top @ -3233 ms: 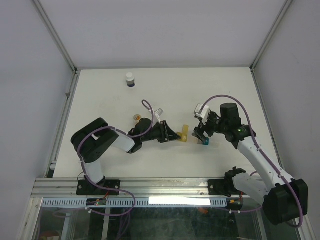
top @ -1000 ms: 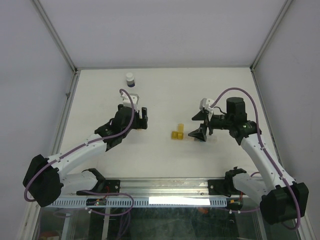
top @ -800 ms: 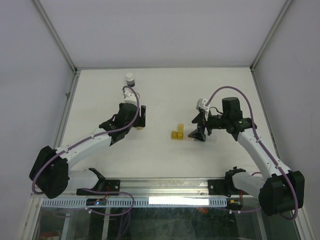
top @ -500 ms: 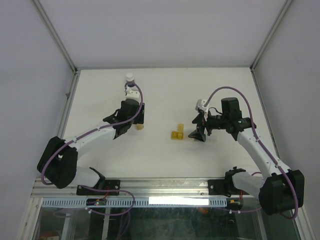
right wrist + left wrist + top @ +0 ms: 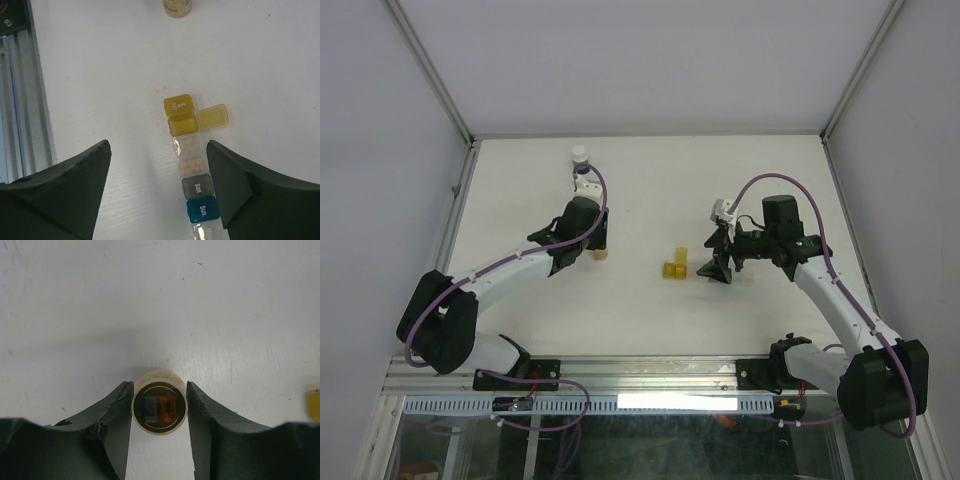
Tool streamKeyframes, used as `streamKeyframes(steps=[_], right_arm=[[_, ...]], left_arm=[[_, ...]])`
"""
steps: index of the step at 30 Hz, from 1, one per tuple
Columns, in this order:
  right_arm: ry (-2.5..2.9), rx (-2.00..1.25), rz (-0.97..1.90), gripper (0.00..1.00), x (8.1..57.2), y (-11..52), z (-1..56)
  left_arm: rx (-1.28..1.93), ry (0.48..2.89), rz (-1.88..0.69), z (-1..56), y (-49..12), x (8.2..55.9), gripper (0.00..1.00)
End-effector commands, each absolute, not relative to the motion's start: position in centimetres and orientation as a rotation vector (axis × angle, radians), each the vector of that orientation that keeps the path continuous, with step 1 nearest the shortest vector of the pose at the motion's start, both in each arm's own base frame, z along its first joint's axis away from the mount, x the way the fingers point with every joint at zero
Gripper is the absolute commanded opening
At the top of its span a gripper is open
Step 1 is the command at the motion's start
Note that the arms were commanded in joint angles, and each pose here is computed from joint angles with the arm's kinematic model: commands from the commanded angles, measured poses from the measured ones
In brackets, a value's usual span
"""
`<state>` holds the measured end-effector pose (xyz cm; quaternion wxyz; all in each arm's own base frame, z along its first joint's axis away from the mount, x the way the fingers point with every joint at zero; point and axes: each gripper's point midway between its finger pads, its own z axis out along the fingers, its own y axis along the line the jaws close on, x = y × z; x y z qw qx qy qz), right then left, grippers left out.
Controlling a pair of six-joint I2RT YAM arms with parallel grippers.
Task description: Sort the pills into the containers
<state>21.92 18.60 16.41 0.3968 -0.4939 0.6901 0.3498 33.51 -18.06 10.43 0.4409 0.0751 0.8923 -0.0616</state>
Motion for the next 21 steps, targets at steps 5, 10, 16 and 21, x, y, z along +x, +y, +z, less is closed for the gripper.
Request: streamKeyframes(steps=[5, 10, 16, 21], right_arm=[[1.662, -1.281, 0.898, 0.80, 21.9, 19.2, 18.0], [1.515, -1.337, 1.009, 0.80, 19.7, 20.2, 19.2], [1.363, -1.364, 1.133, 0.81, 17.3, 21.0, 22.5], [1.341, -1.359, 1.135, 0.83, 16.7, 20.8, 24.1]], left_arm=[[0.160, 2.112, -0.373, 16.2, -20.0, 32.9, 0.09], [0.252, 2.007, -0.743, 20.4, -23.6, 29.2, 0.00], [0.413, 1.802, -1.247, 24.2, -28.9, 24.3, 0.00], [0.451, 1.691, -1.398, 25.9, -32.2, 21.8, 0.00]])
